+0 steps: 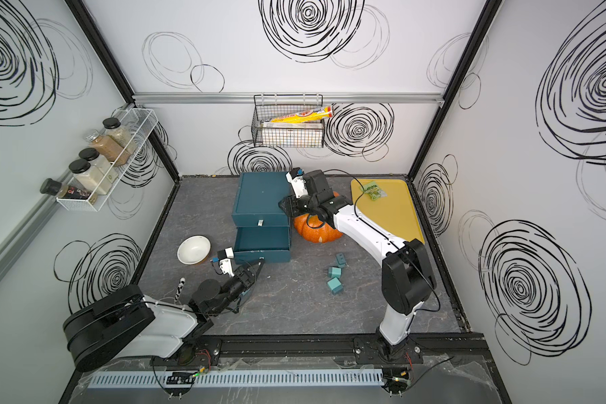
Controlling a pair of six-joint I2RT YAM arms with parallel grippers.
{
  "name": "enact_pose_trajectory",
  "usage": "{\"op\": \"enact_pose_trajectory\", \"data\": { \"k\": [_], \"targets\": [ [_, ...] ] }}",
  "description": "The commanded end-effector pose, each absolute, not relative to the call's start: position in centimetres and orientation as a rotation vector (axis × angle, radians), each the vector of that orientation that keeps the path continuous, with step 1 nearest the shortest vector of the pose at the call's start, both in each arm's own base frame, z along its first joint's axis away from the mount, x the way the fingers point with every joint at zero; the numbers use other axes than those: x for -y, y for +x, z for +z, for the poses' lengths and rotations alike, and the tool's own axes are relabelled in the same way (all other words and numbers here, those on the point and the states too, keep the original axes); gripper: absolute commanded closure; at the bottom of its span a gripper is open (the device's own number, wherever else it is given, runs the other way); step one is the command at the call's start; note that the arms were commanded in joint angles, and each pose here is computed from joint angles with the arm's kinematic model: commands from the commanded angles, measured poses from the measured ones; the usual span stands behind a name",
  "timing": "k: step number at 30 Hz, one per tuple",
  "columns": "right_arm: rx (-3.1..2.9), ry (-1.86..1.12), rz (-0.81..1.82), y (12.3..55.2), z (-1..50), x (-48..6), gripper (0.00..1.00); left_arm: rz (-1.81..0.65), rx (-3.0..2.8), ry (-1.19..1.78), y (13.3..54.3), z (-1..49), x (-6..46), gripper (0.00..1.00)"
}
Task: Place the plugs into the drawer by color
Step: Open the drawer in the storage box, then pick up the plug from the center of the board.
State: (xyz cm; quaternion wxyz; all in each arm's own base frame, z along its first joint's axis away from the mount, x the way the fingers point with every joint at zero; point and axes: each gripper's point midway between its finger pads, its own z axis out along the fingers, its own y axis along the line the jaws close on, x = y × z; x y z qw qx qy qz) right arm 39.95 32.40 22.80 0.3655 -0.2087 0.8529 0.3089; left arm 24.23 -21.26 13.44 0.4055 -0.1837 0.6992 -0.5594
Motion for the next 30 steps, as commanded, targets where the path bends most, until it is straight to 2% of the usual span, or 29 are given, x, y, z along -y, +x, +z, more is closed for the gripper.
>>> {"op": "enact_pose_trajectory", "data": {
  "k": [1,12,13,14,16,18,23,24,25,30],
  "targets": [
    [-2.440,-0.542,0.668,38.2,15.4,-30.2,0.49,-1.376,-1.821,-0.443,21.8,10.7,19.4,0.85],
    [-2.440,-0.545,0.663,38.1,15.3,-30.0,0.49,-1.384,-1.825,-0.473,22.0,9.7,19.1,0.83],
    [-2.439,-0.543,0.662,38.0,15.4,-30.0,0.49,-1.374,-1.821,-0.471,22.1,9.7,18.9,0.73],
    [-2.440,-0.544,0.664,38.1,15.3,-30.1,0.49,-1.383,-1.818,-0.475,22.0,9.8,18.9,0.68],
    [-2.441,-0.544,0.662,38.1,15.2,-30.0,0.49,-1.397,-1.807,-0.456,21.8,10.3,19.0,0.68],
    [-2.439,-0.541,0.665,38.1,15.3,-30.1,0.49,-1.404,-1.801,-0.454,21.7,10.5,19.0,0.58],
    [-2.414,-0.540,0.705,38.4,16.5,-30.7,0.48,-1.427,-1.807,-0.464,21.0,10.6,18.7,0.19],
    [-2.405,-0.542,0.716,38.5,17.0,-31.0,0.44,-1.434,-1.797,-0.455,20.9,10.9,18.7,0.07],
    [-2.397,-0.544,0.731,38.5,17.7,-31.2,0.39,-1.432,-1.781,-0.439,20.7,11.3,18.6,0.01],
    [-2.305,-0.525,0.760,38.9,23.1,-31.4,0.26,-1.383,-1.867,-0.434,20.7,9.7,18.9,0.01]
  ]
}}
